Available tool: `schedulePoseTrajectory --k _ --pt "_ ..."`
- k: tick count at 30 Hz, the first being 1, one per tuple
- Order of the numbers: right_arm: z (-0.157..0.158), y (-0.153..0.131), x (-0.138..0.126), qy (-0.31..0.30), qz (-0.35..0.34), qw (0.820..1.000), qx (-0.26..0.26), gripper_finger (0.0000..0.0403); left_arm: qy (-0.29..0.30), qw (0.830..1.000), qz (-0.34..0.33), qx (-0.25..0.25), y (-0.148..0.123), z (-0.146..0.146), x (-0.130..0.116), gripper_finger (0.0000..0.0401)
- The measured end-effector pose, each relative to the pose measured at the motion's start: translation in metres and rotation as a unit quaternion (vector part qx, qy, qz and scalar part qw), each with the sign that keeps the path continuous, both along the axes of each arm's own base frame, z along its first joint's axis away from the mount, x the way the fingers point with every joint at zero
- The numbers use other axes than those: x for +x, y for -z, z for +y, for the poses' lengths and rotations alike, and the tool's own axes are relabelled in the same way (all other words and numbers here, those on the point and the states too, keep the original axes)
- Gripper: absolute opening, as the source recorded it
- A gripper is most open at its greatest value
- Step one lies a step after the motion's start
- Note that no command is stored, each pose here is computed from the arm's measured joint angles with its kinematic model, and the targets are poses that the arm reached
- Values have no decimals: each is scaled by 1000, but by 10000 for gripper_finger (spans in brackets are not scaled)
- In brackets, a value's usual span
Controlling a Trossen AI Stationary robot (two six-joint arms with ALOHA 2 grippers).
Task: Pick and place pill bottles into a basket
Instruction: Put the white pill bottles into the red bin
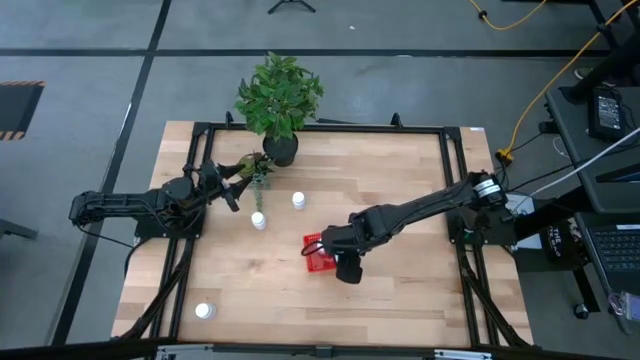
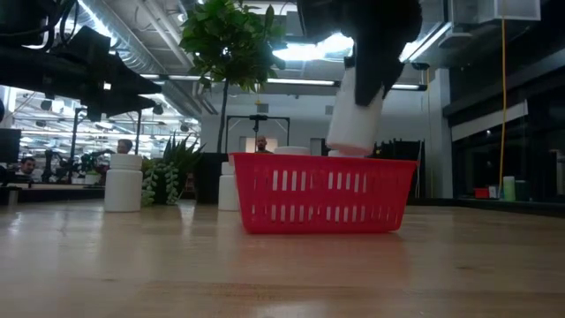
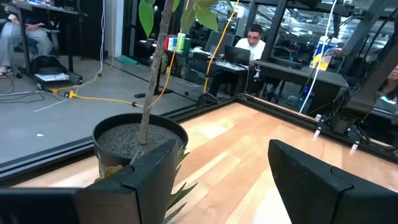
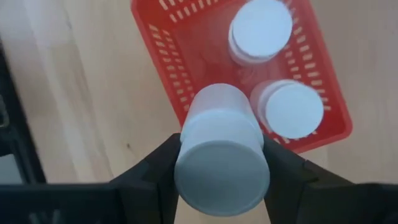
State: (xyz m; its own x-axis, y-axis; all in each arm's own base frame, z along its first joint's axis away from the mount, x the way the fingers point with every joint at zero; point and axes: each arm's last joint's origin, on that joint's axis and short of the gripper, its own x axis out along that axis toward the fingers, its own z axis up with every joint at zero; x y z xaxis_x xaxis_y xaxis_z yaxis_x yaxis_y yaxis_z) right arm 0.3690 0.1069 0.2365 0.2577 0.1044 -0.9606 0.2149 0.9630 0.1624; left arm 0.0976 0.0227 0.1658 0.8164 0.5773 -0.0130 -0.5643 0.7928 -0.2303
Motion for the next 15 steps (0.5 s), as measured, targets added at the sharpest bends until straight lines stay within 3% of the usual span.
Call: schedulePoseTrajectory --k 15 --pt "-5 44 13 20 69 997 -3 165 -1 1000 0 0 0 0 0 246"
